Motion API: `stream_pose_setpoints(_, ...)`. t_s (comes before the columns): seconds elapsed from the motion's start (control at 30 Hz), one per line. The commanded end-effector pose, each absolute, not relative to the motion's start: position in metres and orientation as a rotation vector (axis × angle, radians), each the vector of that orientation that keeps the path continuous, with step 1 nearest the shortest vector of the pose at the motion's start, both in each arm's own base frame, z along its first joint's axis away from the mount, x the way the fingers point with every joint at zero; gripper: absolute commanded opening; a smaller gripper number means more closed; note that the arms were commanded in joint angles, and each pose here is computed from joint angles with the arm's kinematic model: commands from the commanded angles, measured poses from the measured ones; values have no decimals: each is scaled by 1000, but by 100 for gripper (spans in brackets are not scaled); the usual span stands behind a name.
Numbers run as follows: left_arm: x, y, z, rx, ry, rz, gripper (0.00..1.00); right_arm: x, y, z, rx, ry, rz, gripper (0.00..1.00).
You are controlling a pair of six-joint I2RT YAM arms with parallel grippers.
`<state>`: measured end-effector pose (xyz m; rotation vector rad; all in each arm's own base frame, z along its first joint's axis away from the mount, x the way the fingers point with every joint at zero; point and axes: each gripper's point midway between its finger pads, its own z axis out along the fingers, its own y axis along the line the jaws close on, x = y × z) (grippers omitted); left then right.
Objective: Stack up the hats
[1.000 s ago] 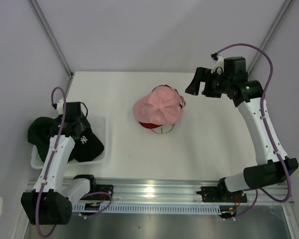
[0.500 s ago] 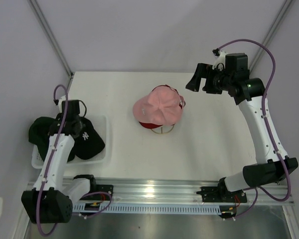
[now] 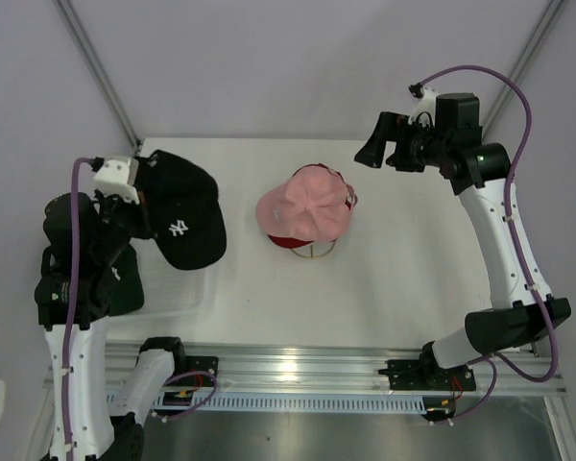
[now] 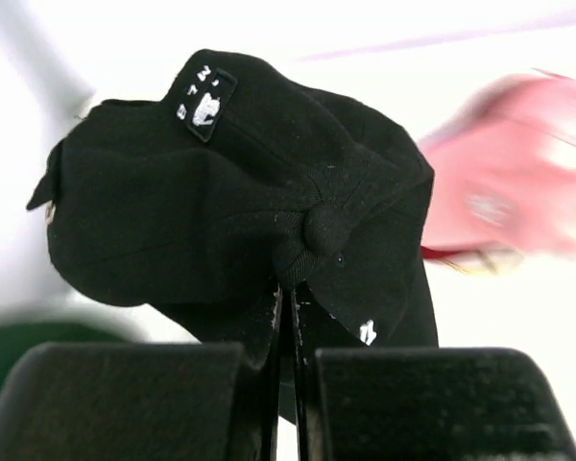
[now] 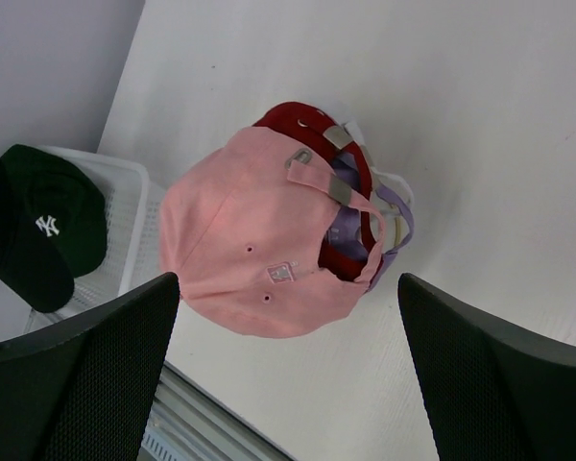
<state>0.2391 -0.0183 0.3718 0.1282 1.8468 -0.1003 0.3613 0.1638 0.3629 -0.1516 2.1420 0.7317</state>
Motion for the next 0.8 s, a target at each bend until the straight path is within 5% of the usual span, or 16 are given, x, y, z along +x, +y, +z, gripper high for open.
stream_pose_setpoints(0.0,218,-91,400,645,1586,-364,3,364,176,408,-234,1986,810,100)
stream_pose_setpoints(0.5,212,-189,470,1303,1026,-862,1,338,240,436,-465,1888,1159,100)
stream_pose_setpoints(0.77,243,-227,457,1424,985,-916,1,332,265,424,-452,1938,1277,100)
